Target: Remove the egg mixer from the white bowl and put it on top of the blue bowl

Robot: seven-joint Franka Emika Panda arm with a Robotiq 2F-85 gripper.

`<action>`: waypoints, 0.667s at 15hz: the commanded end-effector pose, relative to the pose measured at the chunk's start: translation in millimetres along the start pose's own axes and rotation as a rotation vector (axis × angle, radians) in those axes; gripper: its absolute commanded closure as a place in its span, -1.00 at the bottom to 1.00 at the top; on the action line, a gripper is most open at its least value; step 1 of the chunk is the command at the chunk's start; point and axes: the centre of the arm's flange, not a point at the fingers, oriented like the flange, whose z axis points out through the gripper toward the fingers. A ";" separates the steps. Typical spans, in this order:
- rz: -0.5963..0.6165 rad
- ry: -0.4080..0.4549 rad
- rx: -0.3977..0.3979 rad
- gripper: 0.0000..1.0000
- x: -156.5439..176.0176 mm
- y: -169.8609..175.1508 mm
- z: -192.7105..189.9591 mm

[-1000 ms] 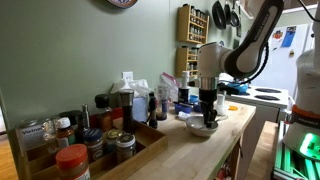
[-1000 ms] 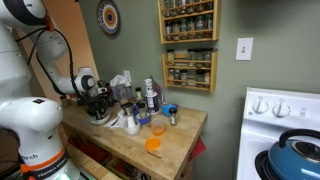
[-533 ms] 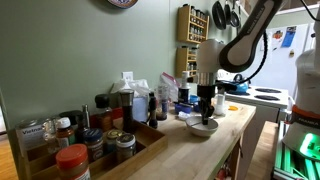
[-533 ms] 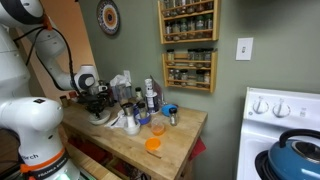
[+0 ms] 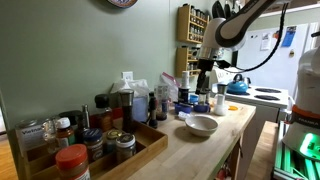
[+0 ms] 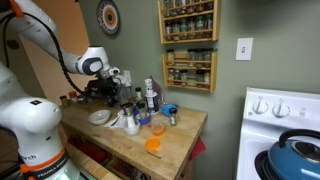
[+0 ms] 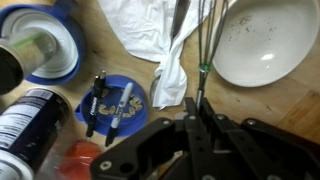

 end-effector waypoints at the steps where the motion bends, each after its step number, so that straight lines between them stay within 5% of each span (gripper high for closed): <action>1: 0.052 0.005 -0.001 0.96 -1.1 8.3 -0.4; 2: 0.066 0.005 -0.001 0.85 -1.6 12.1 -0.1; 4: 0.062 0.007 0.000 0.96 -0.7 10.8 -0.6; 5: 0.178 0.064 -0.073 0.96 6.8 8.2 7.2; 10: 0.366 0.200 -0.204 0.96 34.1 -4.9 44.7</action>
